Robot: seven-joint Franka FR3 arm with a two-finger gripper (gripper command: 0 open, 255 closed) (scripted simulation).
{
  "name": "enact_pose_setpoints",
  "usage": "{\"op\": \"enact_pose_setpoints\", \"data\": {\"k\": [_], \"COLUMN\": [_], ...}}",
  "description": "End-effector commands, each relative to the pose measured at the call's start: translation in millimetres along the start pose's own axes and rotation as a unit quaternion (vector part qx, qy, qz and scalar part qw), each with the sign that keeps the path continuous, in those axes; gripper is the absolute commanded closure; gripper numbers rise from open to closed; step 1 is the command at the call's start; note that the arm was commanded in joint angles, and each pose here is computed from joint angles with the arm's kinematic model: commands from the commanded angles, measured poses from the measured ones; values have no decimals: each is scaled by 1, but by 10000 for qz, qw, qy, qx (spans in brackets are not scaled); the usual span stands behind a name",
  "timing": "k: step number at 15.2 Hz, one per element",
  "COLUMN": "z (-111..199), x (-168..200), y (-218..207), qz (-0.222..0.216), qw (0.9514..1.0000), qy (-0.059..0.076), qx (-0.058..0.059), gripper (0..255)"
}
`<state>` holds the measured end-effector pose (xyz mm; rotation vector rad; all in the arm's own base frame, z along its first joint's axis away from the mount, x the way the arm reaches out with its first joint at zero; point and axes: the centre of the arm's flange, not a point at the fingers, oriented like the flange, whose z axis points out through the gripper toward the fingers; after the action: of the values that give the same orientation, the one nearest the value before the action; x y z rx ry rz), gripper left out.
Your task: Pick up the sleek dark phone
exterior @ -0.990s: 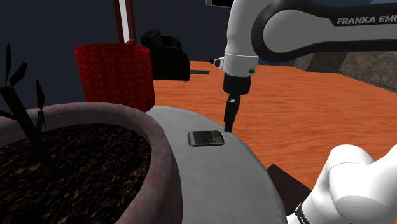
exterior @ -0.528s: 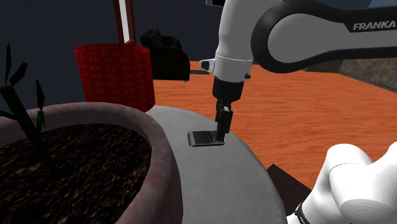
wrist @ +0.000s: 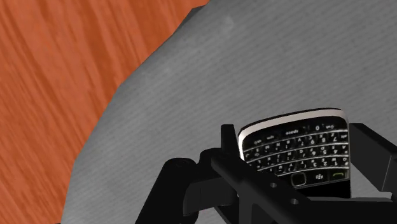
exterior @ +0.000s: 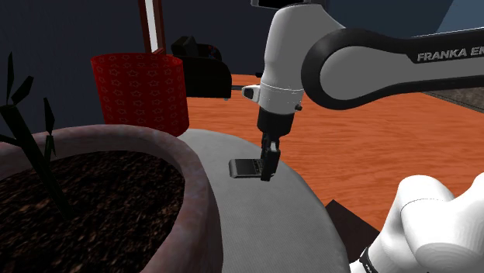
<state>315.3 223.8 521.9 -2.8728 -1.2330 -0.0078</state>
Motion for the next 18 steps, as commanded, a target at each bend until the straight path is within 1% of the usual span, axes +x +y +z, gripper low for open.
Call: {"op": "enact_pose_setpoints", "data": {"k": [1,8,18], "z": [1,0,-53], "x": [0,0,0], "y": [0,0,-1], "qz": [0,0,0], "qw": [10000,10000,10000], "qy": [1,1,1], "qx": [0,0,0], "gripper": [255,255,255]}}
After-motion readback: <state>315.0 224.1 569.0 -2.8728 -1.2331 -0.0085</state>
